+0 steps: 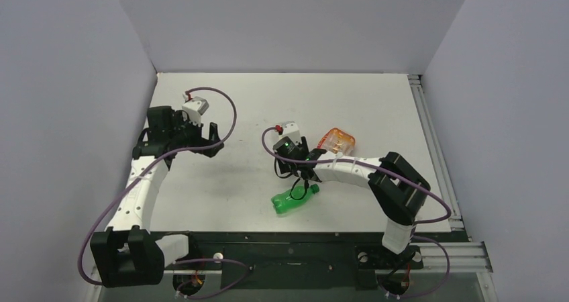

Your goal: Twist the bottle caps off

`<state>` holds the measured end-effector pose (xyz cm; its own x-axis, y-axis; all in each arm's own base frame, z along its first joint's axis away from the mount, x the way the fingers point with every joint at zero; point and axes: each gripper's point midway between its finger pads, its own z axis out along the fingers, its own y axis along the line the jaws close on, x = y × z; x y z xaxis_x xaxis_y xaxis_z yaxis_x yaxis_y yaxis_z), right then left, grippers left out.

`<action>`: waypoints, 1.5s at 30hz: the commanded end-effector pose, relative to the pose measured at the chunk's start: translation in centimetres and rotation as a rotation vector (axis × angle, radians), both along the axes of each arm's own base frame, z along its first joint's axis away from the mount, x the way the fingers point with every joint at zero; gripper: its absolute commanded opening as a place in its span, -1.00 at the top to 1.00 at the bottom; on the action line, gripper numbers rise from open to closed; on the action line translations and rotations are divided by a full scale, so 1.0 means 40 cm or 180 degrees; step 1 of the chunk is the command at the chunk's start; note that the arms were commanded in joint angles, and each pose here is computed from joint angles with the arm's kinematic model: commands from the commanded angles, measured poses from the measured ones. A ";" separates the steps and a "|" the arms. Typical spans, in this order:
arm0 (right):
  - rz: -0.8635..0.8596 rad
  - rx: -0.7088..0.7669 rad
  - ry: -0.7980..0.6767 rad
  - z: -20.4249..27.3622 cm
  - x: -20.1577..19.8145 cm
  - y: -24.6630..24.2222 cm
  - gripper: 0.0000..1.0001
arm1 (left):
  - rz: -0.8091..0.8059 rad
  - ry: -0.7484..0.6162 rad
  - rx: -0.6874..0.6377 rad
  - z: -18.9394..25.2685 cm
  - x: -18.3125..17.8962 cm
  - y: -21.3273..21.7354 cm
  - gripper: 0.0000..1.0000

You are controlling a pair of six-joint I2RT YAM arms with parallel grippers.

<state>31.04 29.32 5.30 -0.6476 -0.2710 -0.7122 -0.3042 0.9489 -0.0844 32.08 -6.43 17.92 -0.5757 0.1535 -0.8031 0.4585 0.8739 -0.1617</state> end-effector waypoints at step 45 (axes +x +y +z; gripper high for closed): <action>0.1461 0.2385 0.0309 0.659 -0.201 0.082 0.49 | -0.2507 -0.5429 0.2150 0.296 -0.296 -0.261 -0.93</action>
